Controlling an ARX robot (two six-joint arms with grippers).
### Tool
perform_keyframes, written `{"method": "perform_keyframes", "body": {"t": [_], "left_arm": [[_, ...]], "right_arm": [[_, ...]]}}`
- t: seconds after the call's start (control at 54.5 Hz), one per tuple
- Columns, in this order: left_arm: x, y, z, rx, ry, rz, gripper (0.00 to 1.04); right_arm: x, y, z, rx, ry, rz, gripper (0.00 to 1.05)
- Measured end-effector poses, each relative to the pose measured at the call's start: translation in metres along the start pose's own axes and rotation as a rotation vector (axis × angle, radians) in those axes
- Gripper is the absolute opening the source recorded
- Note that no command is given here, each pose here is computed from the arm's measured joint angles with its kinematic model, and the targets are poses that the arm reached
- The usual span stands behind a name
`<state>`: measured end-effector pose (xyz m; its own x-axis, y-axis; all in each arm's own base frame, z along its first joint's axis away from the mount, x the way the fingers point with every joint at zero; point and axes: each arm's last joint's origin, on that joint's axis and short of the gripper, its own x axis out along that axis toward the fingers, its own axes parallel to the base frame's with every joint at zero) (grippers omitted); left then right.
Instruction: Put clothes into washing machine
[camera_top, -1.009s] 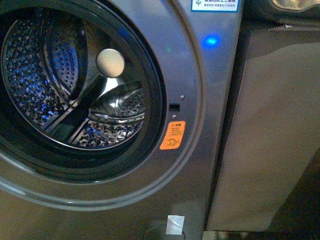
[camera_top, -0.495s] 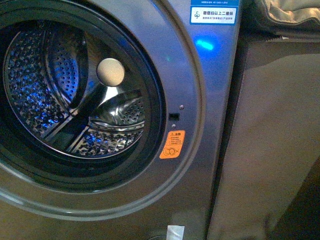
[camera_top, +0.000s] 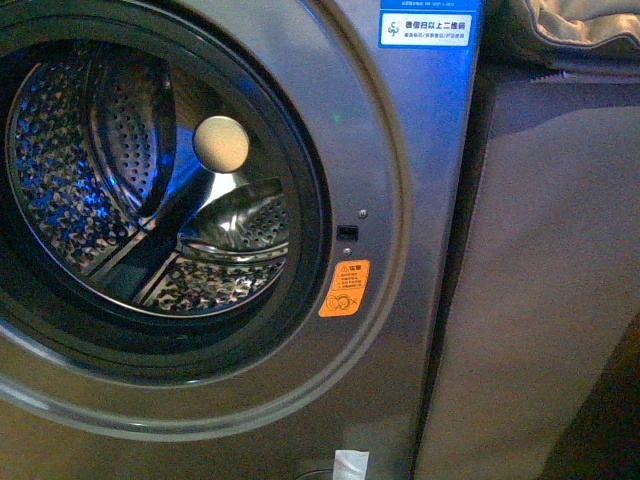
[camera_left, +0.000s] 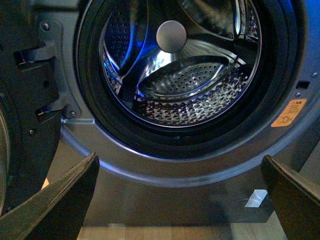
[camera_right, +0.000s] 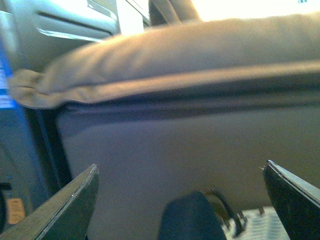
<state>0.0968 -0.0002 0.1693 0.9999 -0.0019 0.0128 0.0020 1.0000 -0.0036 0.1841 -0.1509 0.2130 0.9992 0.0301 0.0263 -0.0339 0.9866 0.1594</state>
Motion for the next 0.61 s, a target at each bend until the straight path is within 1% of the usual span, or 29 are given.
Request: {"method": "perform_keyframes", "body": {"t": [0.055, 0.11, 0.22, 0.293, 0.367, 0.458, 0.514, 0.605], "left_arm": [[0.000, 0.000, 0.000, 0.000, 0.000, 0.000, 0.98], [0.000, 0.000, 0.000, 0.000, 0.000, 0.000, 0.98], [0.000, 0.000, 0.000, 0.000, 0.000, 0.000, 0.98], [0.000, 0.000, 0.000, 0.000, 0.000, 0.000, 0.98], [0.000, 0.000, 0.000, 0.000, 0.000, 0.000, 0.98], [0.000, 0.000, 0.000, 0.000, 0.000, 0.000, 0.98], [0.000, 0.000, 0.000, 0.000, 0.000, 0.000, 0.98], [0.000, 0.000, 0.000, 0.000, 0.000, 0.000, 0.98]], "right_arm": [[0.011, -0.016, -0.009, 0.025, 0.105, -0.044, 0.97], [0.022, -0.029, -0.018, 0.043, 0.210, -0.061, 0.97], [0.035, -0.047, -0.034, 0.026, 0.379, -0.064, 0.97], [0.042, -0.054, -0.045, -0.026, 0.471, -0.031, 0.97], [0.047, -0.060, -0.051, -0.065, 0.519, -0.013, 0.97], [0.058, -0.071, -0.060, -0.147, 0.588, -0.001, 0.97], [0.063, -0.075, -0.072, -0.157, 0.623, 0.024, 0.97], [0.067, -0.076, -0.089, -0.129, 0.656, 0.063, 0.97]]}}
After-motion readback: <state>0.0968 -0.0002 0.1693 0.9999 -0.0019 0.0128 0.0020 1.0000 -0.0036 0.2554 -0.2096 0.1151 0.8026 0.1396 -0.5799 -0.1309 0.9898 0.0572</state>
